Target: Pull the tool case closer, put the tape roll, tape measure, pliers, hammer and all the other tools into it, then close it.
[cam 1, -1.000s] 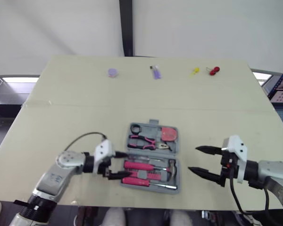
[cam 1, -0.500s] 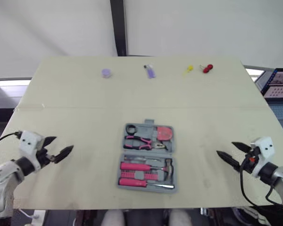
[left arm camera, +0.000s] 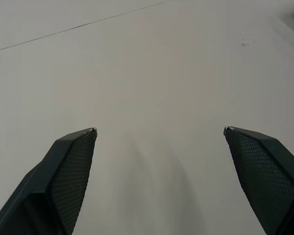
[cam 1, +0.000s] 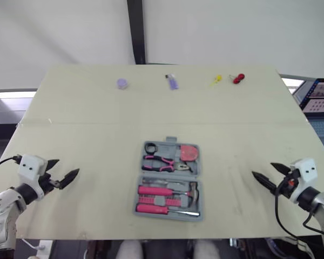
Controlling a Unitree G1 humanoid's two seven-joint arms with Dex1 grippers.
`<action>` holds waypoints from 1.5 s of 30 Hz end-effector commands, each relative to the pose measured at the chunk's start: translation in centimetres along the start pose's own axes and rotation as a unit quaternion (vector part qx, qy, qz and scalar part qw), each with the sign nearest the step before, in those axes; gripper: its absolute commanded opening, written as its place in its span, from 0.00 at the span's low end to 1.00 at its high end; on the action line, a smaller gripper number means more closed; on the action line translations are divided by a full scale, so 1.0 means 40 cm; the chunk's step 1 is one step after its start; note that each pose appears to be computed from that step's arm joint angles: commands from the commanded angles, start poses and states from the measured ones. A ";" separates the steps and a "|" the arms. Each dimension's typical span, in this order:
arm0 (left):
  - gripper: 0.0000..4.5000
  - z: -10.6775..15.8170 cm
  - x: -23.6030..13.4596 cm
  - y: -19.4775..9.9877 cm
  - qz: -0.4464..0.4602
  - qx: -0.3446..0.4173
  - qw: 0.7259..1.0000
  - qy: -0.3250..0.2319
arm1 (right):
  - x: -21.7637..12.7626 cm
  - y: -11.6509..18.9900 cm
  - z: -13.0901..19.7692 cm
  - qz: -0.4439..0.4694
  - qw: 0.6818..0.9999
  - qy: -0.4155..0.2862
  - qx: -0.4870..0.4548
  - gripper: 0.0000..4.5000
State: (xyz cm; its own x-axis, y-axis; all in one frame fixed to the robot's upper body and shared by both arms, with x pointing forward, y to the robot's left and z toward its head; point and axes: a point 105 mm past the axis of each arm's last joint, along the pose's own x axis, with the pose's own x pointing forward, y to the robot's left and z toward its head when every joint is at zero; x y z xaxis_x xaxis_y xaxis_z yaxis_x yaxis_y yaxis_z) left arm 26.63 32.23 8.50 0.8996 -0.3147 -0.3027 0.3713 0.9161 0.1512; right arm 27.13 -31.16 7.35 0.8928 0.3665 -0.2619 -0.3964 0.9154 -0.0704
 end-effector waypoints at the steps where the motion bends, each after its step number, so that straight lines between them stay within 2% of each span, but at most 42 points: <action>1: 0.94 0.028 0.041 -0.054 -0.055 0.026 0.998 -0.007 | 0.036 0.060 0.044 0.046 0.999 -0.026 0.000 1.00; 3: 0.80 0.032 0.089 -0.135 -0.121 0.025 0.992 -0.005 | 0.065 0.115 0.060 0.087 0.996 -0.032 0.010 1.00; 4: 0.70 0.033 0.107 -0.164 -0.143 0.024 0.989 -0.004 | 0.075 0.135 0.064 0.100 0.994 -0.031 0.011 1.00; 5: 0.59 0.032 0.121 -0.186 -0.159 0.026 0.987 -0.002 | 0.084 0.153 0.066 0.111 0.993 -0.030 0.010 0.94; 7: 0.37 0.032 0.161 -0.233 -0.185 0.032 0.982 -0.002 | 0.104 0.192 0.054 0.131 0.991 -0.006 -0.008 0.81; 10: 0.01 0.029 0.196 -0.274 -0.204 0.036 0.978 0.002 | 0.117 0.225 0.040 0.152 0.988 0.018 -0.023 0.46; 14: 0.00 0.008 0.237 -0.362 -0.240 0.027 0.970 0.006 | 0.137 0.271 0.013 0.172 0.983 0.050 -0.036 0.01; 21: 0.00 0.014 0.248 -0.421 -0.280 0.017 0.960 -0.001 | 0.157 0.341 0.000 0.214 0.975 0.063 -0.023 0.00; 36: 0.00 0.017 0.254 -0.489 -0.333 0.028 0.942 0.008 | 0.194 0.397 0.001 0.245 0.968 0.056 -0.016 0.00; 45: 0.00 -0.001 0.211 -0.473 -0.344 0.042 0.937 0.039 | 0.160 0.420 -0.025 0.275 0.958 0.079 -0.010 0.00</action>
State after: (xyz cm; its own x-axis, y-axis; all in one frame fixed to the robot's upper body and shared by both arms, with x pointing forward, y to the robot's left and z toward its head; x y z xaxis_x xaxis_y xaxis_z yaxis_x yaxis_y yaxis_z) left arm 28.29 13.25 3.25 0.4795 -0.7681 -0.4244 0.8473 0.5310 -0.0038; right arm 26.98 -14.96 3.55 0.5645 0.7111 -0.4191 -0.7622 0.6440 0.0659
